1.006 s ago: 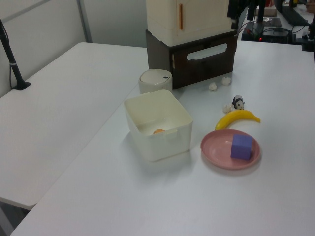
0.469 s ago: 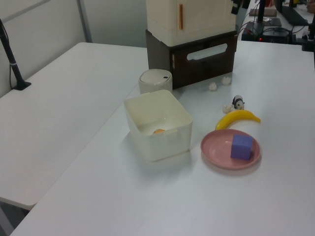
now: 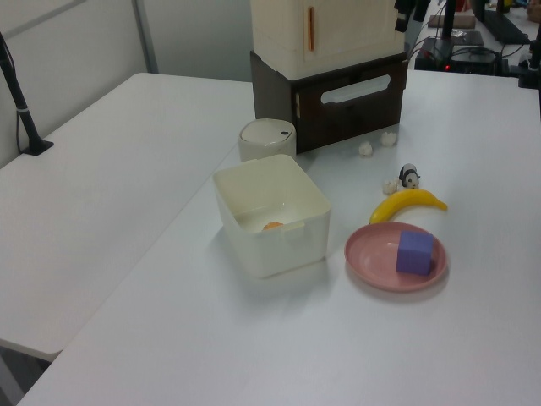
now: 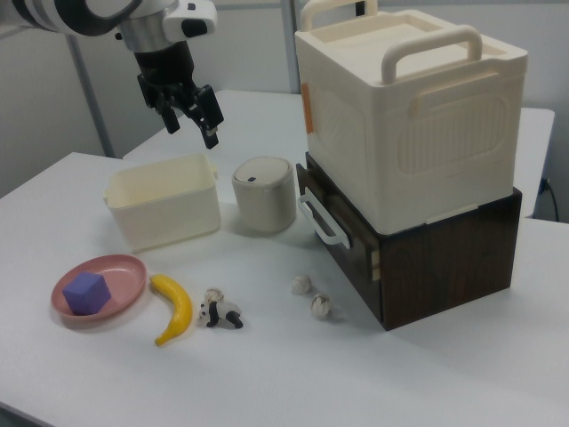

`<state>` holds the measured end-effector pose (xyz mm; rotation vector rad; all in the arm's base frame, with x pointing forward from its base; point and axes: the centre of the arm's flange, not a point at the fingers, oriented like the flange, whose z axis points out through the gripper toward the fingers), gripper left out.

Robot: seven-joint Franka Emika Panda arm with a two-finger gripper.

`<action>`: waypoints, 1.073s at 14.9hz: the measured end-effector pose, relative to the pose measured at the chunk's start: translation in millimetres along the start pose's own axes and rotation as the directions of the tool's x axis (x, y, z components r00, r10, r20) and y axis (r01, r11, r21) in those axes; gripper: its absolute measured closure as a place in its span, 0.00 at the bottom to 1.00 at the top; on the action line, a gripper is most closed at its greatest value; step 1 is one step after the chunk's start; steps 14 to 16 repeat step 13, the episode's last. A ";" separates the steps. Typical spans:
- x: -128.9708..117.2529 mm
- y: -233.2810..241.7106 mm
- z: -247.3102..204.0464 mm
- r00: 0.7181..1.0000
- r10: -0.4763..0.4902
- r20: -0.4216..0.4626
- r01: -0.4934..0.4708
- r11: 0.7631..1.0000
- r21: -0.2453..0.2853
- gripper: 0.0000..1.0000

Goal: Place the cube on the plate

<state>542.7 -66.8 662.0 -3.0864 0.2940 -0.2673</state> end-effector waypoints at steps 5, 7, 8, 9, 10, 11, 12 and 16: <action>-0.3 -17.3 10.3 1.000 -0.005 0.020 0.005 1.000 0.002 0.00; 1.6 -17.1 14.1 1.000 0.003 0.026 -0.003 1.000 0.000 0.00; 3.7 -16.7 16.3 1.000 0.006 0.028 -0.006 1.000 -0.001 0.00; 6.3 -16.3 18.3 1.000 0.008 0.030 -0.008 1.000 -0.003 0.00; 8.8 -15.8 19.6 0.999 0.010 0.030 -0.010 1.000 -0.004 0.00; 10.5 -15.2 20.5 0.999 0.012 0.030 -0.012 1.000 -0.006 0.00; 11.6 -14.9 20.9 0.999 0.013 0.030 -0.013 1.000 -0.006 0.00; 12.1 -15.0 21.2 0.999 0.013 0.030 -0.013 1.000 -0.006 0.00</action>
